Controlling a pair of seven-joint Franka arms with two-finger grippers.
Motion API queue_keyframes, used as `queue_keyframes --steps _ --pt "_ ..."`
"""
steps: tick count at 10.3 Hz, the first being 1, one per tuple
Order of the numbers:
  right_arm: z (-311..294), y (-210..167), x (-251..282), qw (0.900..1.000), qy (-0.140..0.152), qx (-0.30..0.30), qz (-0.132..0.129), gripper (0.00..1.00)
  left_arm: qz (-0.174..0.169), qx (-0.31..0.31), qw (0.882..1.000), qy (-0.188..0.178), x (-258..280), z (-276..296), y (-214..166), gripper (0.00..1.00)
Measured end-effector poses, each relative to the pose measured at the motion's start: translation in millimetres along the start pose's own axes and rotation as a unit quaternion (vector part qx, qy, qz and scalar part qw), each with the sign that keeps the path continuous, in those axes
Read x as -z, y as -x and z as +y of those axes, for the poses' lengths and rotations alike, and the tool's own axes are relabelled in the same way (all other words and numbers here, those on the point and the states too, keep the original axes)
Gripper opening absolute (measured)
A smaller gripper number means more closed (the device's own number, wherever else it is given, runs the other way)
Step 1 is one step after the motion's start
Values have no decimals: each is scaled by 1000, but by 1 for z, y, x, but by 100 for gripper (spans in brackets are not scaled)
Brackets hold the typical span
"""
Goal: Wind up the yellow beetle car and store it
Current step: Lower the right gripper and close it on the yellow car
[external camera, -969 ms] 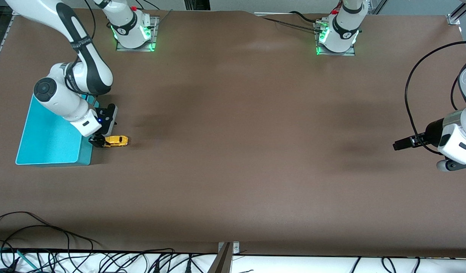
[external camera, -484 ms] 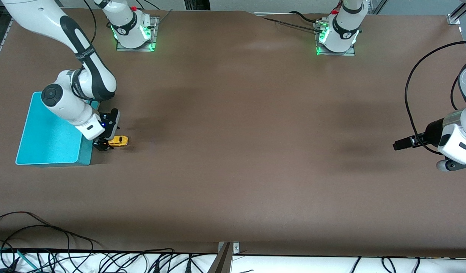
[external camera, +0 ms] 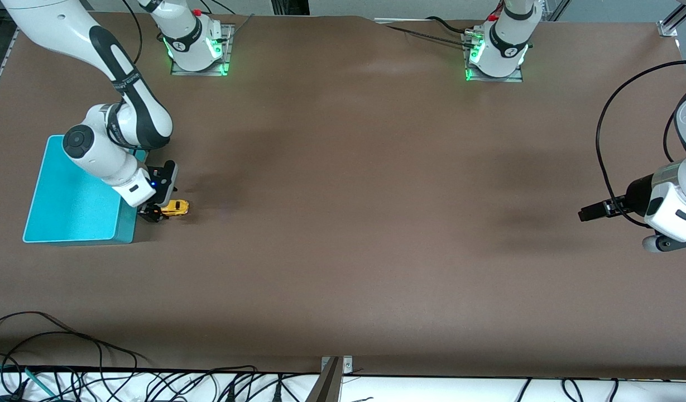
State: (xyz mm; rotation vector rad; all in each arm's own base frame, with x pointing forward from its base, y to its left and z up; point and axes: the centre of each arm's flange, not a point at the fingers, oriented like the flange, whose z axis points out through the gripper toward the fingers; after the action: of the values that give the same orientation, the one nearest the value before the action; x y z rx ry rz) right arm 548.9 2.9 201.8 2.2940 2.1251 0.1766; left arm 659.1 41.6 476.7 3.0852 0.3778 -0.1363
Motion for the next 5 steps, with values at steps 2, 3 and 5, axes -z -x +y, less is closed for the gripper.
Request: queue_keyframes --steps 2,3,5 --pt "0 0 -1 1000 -1 0 0 70 0 0 1000 0 0 0 0 100" --pt "0 0 -1 1000 -1 0 0 66 0 0 1000 0 0 0 0 100" --pt "0 0 -1 1000 1 1 0 42 0 0 1000 0 0 0 0 100"
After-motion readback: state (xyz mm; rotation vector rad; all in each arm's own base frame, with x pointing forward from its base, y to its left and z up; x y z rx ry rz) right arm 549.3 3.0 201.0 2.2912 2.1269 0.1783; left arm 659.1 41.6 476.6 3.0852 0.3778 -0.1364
